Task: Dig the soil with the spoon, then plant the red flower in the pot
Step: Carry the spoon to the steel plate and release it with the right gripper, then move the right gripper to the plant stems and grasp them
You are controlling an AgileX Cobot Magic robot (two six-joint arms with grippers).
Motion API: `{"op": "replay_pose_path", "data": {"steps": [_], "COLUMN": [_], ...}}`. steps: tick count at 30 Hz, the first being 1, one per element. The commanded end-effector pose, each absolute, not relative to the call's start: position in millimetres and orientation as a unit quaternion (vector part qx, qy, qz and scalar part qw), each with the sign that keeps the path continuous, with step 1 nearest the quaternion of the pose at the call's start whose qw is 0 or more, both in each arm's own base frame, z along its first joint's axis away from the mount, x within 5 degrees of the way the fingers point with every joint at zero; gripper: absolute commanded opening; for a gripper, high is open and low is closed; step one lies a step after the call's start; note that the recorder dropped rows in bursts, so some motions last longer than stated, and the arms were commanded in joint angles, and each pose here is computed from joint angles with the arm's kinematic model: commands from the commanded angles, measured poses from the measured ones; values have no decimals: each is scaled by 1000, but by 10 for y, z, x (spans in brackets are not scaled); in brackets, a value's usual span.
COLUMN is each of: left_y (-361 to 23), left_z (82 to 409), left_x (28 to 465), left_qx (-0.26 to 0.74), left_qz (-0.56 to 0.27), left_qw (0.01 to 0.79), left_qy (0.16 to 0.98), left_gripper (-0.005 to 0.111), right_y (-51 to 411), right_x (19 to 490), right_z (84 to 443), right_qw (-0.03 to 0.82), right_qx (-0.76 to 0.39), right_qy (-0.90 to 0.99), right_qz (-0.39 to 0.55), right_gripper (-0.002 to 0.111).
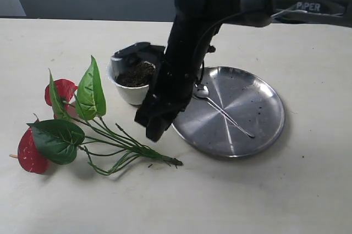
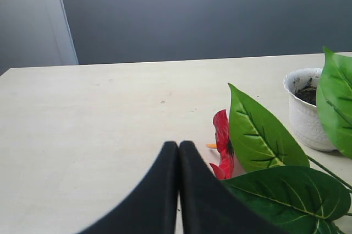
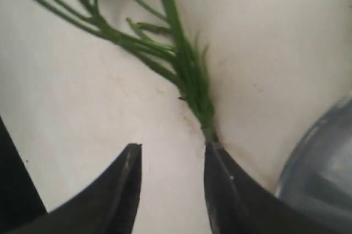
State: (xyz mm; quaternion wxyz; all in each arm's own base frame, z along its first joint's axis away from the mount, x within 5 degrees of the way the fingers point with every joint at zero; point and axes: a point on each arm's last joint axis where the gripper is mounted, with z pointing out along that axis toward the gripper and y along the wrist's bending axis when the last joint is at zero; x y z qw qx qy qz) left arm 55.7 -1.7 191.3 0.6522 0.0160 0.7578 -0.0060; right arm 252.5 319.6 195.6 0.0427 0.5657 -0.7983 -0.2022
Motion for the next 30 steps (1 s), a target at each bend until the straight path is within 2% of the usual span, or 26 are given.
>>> {"op": "replay_pose_path", "data": {"steps": [1, 7, 12, 14, 16, 19, 22, 26, 30], "left_y": [-18, -18, -18, -18, -18, -18, -18, -18, -18], "left_z": [1921, 1921, 1921, 1921, 1921, 1921, 1921, 1921, 1921], "left_x": [555, 555, 555, 555, 555, 555, 555, 555, 555], "left_qx": [16, 16, 16, 16, 16, 16, 16, 16, 16], "left_qz": [-7, -7, -7, -7, -7, -7, -7, -7, -7], "left_qw": [654, 654, 654, 654, 654, 654, 654, 654, 654], "left_qy": [756, 756, 756, 756, 756, 756, 756, 756, 756], "left_gripper": [0, 0, 0, 0, 0, 0, 0, 0, 0], "right_y": [3318, 3422, 3430, 3394, 3373, 3257, 3135, 2984, 2839], "right_x": [2299, 2095, 1900, 1876, 1913, 1889, 1780, 1686, 1656], "right_z": [1905, 1935, 2444, 2774, 3151, 3652, 3873, 3610, 2976], "right_qw": [54, 49, 0, -77, -204, -335, -386, -389, -371], "right_qx": [611, 653, 657, 658, 635, 599, 596, 586, 552], "right_qy": [-767, -741, -721, -710, -702, -676, -652, -664, -708], "right_qz": [-187, -149, -220, -238, -250, -266, -266, -254, -239], "right_gripper": [37, 37, 37, 37, 37, 37, 31, 29, 34]}}
